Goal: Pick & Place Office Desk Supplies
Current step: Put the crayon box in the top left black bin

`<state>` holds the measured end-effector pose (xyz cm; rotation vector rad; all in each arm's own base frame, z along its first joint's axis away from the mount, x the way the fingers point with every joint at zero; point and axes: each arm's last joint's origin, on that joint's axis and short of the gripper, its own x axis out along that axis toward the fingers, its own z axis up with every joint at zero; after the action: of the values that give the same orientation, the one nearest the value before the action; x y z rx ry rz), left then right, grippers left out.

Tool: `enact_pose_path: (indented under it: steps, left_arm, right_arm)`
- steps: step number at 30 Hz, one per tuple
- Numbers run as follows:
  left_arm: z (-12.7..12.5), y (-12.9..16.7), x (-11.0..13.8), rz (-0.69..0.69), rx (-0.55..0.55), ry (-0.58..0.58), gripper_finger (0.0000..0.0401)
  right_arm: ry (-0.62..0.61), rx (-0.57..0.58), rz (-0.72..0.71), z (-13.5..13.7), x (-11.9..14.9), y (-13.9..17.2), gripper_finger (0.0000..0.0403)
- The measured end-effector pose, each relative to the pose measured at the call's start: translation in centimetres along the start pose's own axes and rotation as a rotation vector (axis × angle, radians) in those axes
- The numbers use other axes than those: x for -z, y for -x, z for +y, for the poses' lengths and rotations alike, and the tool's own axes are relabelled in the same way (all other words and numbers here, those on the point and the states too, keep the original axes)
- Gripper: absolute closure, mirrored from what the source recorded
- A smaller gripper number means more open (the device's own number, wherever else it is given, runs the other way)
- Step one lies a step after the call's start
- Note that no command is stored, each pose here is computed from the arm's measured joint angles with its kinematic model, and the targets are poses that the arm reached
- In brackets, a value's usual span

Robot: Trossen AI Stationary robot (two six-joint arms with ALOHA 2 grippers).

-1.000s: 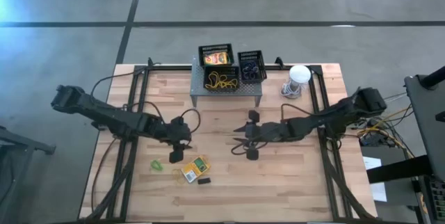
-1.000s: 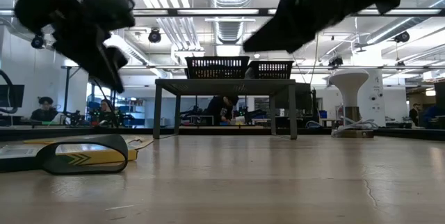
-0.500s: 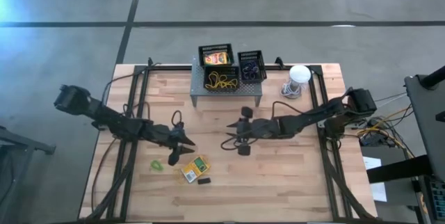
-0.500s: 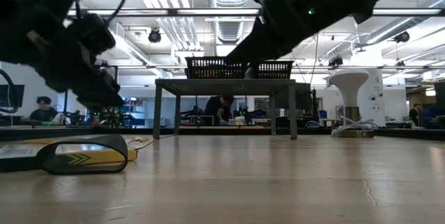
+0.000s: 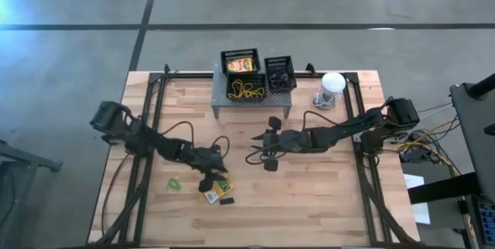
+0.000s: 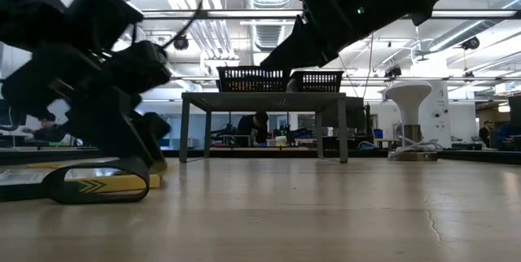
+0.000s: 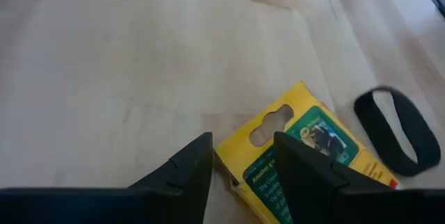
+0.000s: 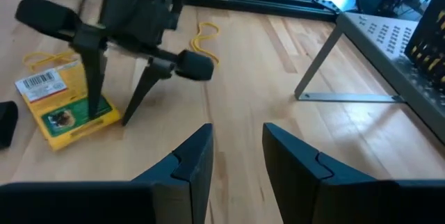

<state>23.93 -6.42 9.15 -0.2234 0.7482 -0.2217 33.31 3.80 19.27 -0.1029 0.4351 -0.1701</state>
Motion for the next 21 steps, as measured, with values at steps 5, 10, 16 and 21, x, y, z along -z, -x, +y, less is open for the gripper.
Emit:
enact_pose_path:
  steps: [5, 10, 16, 21]
  left_arm:
    - [-0.1, -1.2, -0.4, 0.032, 0.076, -0.041, 0.0246]
    - [-0.2, -1.0, -0.3, 0.051, 0.133, -0.091, 0.0298]
    - [-0.2, -0.6, -0.6, 0.051, 0.178, -0.15, 0.0392]
    - [0.1, 0.7, -1.8, -0.007, 0.13, -0.157, 0.0398]
  right_arm:
    - [-0.01, -0.001, -0.003, 0.0, 0.0, 0.0, 0.0291]
    - [-0.011, -0.001, -0.001, 0.0, 0.0, 0.0, 0.0294]
    - [-0.026, -0.001, -0.002, 0.0, 0.0, 0.0, 0.0289]
    - [-0.071, -0.001, -0.001, 0.0, 0.0, 0.0, 0.0291]
